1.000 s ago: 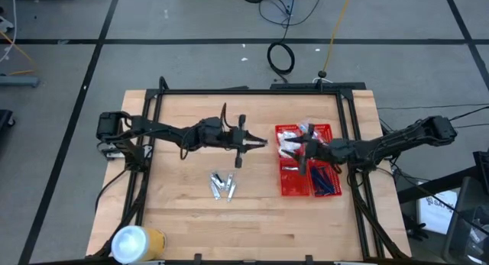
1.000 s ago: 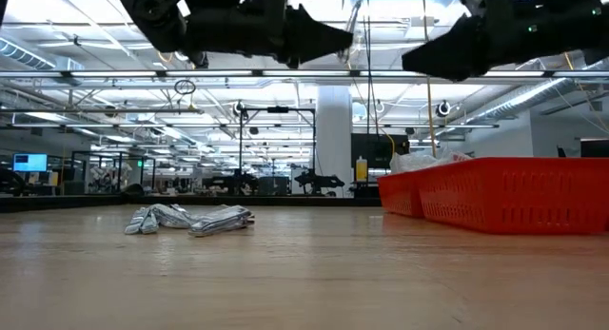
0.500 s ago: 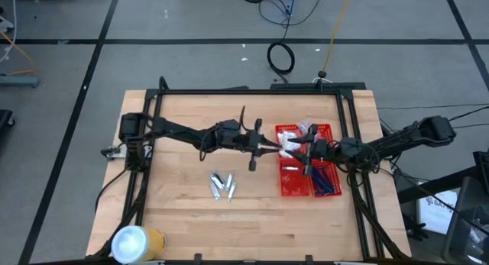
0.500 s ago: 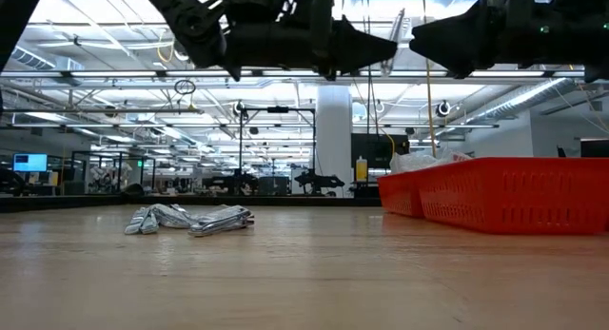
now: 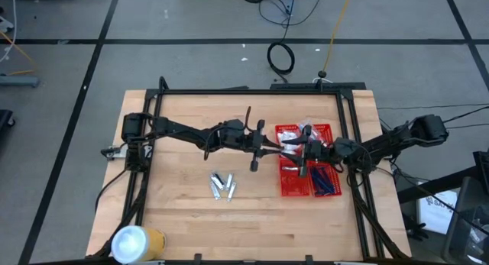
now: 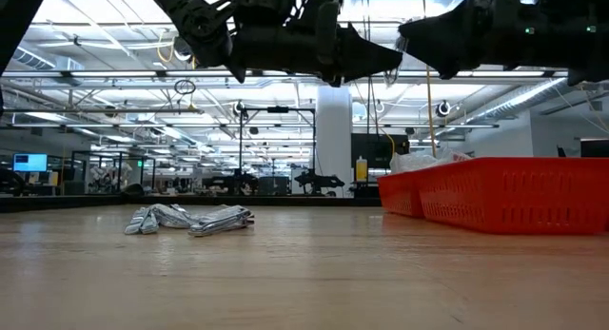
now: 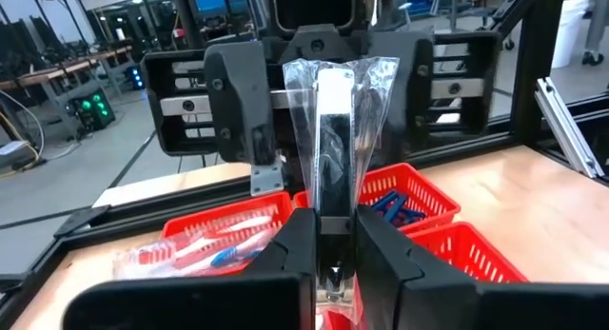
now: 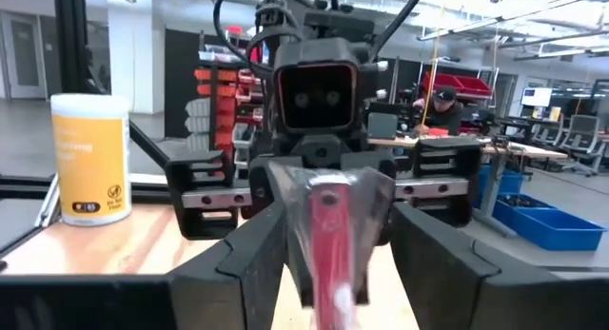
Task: Pick & Place Travel size toiletries
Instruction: Put the nail cutter into the bottom left red bin
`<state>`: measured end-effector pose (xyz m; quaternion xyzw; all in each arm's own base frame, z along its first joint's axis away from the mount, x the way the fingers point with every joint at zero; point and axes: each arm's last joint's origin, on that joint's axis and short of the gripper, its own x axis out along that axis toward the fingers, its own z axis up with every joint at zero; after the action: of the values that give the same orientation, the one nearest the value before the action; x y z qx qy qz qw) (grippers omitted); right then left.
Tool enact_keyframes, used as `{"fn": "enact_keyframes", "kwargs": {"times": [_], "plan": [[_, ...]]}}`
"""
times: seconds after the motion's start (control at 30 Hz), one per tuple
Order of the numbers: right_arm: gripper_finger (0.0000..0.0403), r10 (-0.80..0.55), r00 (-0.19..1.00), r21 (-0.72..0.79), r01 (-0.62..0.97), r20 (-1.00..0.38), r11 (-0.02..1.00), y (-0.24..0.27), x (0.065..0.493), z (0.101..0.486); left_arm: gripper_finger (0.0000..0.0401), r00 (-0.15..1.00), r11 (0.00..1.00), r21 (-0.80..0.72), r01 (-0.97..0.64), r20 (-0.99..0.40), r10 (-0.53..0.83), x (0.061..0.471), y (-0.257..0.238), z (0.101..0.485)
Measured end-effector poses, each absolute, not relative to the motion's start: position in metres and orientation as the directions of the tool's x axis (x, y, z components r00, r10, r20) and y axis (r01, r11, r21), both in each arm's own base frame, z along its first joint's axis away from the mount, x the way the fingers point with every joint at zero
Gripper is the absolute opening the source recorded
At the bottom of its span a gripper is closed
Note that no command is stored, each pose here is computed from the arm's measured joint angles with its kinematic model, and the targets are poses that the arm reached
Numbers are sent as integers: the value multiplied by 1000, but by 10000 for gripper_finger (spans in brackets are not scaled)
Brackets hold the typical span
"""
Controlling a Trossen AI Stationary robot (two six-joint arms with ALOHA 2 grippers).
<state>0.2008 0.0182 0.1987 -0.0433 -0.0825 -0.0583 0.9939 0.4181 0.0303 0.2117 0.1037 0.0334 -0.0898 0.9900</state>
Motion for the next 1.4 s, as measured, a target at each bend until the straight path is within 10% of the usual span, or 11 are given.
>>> {"fn": "enact_keyframes", "kwargs": {"times": [0.23,0.53,0.9,1.4], "plan": [[158,-108,984,-115,125,141,985,20,212,197,36,980,963,196,187,-99,-171,418,30,210],[40,-112,985,-167,134,135,977,19,211,198,35,982,960,224,168,-120,-144,418,31,208],[38,-121,987,-183,139,104,973,19,211,195,59,983,986,140,90,-171,-65,416,29,209],[38,-7,999,-13,7,-34,1000,23,201,216,248,795,910,368,-193,-484,365,363,8,248]]}}
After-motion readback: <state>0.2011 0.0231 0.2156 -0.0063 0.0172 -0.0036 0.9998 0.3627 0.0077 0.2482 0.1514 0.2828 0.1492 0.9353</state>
